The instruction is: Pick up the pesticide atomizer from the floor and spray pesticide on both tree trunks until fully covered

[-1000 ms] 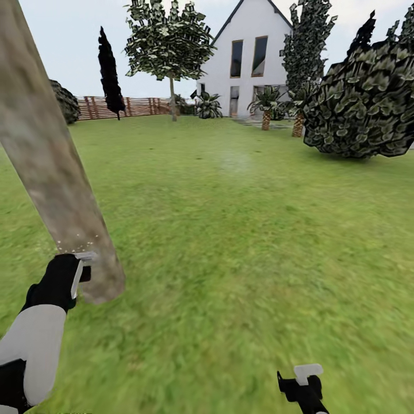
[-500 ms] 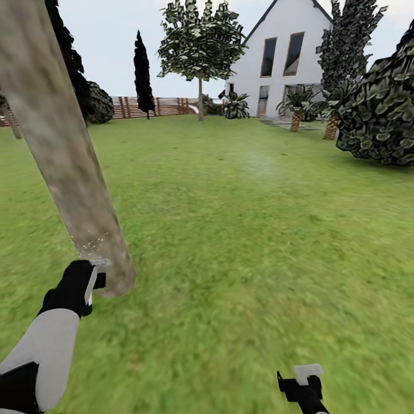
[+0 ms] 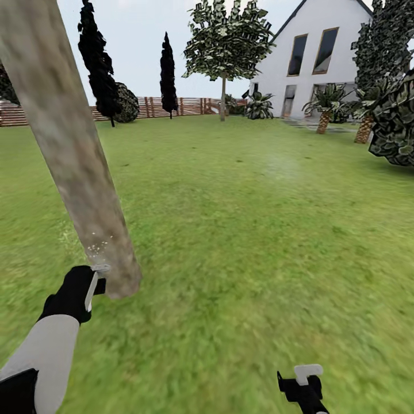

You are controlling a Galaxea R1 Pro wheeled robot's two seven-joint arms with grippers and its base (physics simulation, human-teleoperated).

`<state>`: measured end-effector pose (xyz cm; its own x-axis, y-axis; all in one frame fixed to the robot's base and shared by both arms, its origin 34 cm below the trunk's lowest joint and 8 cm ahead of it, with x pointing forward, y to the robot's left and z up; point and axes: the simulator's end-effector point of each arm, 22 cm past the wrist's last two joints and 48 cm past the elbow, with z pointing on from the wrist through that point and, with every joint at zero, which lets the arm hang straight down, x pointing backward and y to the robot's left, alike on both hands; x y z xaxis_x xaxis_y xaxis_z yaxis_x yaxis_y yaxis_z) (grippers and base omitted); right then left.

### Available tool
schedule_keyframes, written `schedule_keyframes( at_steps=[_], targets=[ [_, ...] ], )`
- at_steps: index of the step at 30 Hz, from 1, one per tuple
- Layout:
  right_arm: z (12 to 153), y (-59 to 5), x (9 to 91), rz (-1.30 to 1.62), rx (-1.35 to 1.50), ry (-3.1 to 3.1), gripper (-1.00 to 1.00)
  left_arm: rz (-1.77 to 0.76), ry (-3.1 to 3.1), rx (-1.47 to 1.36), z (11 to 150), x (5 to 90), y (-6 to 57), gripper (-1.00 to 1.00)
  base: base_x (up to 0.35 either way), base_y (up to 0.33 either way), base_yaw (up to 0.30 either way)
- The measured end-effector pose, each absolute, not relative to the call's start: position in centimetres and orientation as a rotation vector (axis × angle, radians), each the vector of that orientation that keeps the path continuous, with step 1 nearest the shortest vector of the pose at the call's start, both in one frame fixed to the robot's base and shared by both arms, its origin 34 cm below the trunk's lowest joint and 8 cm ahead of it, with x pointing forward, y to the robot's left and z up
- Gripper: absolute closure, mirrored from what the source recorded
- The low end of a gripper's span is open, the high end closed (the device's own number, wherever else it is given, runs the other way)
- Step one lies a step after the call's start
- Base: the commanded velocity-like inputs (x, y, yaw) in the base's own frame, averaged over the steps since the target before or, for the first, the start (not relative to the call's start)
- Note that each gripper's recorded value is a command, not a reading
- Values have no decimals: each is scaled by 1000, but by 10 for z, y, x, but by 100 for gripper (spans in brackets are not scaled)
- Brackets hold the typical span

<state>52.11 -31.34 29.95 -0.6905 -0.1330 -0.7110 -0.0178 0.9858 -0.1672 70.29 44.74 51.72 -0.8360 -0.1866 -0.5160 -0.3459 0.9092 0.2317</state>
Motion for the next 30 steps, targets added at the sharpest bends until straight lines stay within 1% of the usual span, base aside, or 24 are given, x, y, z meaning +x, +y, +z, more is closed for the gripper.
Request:
schedule_keyframes(
  at_steps=[2, 5, 6, 8, 11, 17, 19, 26, 30],
  targets=[
    [299, -313, 521, -187, -105, 2328, -100, 447, 2568, -386, 519, 703, 452, 100, 242, -186, 15],
    [299, -313, 521, -187, -106, 2329, -100, 541, 2591, -406, 508, 675, 494, 100, 243, -185, 2],
    [299, -313, 521, -187, -105, 2329, -100, 534, 2581, -411, 507, 674, 496, 100, 243, -185, 0],
    [299, -313, 521, -187, -104, 2329, -100, 517, 2542, -397, 502, 681, 491, 100, 234, -172, 0],
    [299, -313, 521, -187, -105, 2328, -100, 497, 2531, -386, 494, 684, 481, 100, 33, -21, 65],
    [299, -313, 521, -187, -105, 2328, -100, 448, 2544, -344, 454, 678, 460, 100, 10, -1, 258],
    [299, -313, 521, -187, -105, 2328, -100, 438, 2532, -331, 448, 678, 456, 100, 194, -45, 186],
    [299, -313, 521, -187, -106, 2329, -100, 424, 2513, -348, 451, 681, 456, 100, 268, -158, 12],
    [299, -313, 521, -187, -106, 2329, -100, 424, 2512, -350, 451, 682, 457, 100, 99, -252, 0]
  ],
)
